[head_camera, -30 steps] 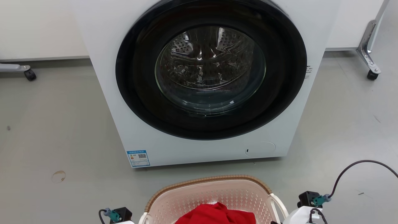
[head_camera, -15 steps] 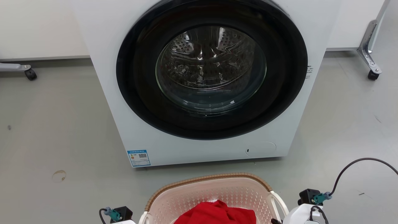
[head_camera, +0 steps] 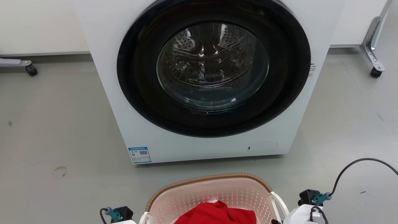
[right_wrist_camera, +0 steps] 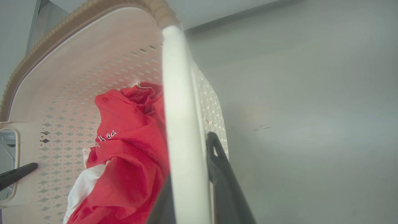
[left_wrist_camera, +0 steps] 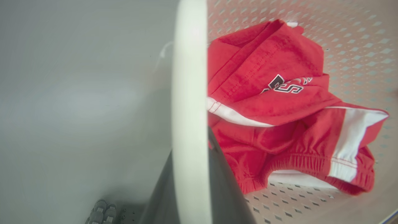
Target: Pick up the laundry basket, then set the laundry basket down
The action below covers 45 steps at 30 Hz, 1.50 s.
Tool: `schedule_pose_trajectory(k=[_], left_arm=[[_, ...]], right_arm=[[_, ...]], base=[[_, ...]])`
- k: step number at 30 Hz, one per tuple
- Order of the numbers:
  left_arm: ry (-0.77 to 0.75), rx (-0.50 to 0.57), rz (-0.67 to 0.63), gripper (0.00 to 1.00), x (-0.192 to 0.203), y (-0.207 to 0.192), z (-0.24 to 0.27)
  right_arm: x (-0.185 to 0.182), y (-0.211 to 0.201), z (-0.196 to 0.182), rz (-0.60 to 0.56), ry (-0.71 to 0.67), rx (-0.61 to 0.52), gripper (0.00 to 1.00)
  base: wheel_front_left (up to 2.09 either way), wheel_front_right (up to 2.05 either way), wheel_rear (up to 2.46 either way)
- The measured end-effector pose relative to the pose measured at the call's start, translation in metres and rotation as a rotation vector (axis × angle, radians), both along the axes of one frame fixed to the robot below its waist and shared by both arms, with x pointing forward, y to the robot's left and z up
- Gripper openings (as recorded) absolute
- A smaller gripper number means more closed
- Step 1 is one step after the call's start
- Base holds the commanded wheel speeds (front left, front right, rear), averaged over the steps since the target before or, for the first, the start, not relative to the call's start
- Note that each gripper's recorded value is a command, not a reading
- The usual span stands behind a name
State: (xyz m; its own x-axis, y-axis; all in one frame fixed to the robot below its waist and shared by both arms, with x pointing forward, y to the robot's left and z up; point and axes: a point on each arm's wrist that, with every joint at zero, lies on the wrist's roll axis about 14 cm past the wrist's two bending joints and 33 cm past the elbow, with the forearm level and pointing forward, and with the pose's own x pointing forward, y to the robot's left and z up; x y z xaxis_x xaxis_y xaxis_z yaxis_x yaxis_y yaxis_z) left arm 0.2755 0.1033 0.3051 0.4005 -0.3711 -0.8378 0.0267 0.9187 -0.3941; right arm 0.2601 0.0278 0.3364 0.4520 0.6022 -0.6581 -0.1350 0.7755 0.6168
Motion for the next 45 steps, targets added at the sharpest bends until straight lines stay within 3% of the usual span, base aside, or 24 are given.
schedule_pose_trajectory(k=[24, 45], left_arm=[[-0.011, 0.003, 0.001, 0.0, 0.008, -0.002, -0.006], [-0.037, 0.002, -0.015, 0.0, 0.055, -0.015, -0.023]], right_arm=[[0.01, -0.002, -0.005, -0.008, -0.007, -0.006, 0.0], [0.059, -0.015, -0.028, -0.072, -0.017, -0.037, 0.0]], base=[[0.0, 0.0, 0.0], [0.0, 0.0, 0.0]])
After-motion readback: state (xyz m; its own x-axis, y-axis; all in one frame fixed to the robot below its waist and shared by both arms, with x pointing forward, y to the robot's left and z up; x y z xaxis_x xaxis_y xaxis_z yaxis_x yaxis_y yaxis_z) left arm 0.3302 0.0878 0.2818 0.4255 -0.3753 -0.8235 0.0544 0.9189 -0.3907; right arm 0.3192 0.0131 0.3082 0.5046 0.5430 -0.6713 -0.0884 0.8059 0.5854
